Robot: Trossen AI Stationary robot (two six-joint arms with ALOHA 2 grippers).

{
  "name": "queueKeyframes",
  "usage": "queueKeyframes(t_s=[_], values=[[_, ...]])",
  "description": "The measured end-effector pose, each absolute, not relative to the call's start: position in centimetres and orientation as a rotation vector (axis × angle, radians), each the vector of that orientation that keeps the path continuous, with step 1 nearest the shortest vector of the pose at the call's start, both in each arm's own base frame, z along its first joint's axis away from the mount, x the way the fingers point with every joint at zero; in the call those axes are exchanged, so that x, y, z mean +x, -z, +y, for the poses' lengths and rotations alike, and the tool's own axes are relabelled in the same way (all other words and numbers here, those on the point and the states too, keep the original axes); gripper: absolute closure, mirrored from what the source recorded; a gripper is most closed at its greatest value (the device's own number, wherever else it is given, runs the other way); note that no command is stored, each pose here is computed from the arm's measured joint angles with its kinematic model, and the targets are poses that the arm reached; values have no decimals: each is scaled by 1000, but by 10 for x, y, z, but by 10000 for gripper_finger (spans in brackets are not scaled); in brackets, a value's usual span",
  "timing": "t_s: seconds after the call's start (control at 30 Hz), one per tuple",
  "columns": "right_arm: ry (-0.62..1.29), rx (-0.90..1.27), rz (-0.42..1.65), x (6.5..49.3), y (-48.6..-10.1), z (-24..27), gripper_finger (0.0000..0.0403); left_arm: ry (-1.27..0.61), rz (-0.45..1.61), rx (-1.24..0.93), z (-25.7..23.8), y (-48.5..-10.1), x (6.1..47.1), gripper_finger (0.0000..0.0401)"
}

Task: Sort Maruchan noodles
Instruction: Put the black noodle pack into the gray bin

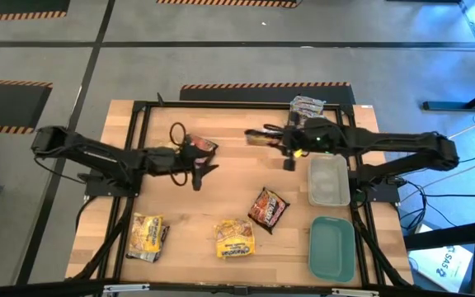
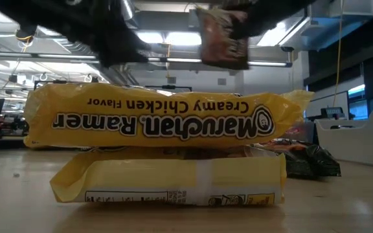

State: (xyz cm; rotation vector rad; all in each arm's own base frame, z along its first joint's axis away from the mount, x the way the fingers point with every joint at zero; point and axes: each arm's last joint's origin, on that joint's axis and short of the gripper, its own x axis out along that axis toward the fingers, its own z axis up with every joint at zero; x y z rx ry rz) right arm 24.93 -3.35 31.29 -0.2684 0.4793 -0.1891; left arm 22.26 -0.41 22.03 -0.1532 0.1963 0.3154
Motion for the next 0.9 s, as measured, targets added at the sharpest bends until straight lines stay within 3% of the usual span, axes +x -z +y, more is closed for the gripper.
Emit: queueKeyframes(t_s=[0.33,0.63,0.9], values=[[314,-6,911,199,-329,-30,284,-358,173,-181,-7,-172,241,181],[309,349,1379,159,-320,-19,284,-354,217,-188,-7,-160,245,181],[344,302,1671,158,-278,-19,284,-351,217,-189,-7,-160,245,181]])
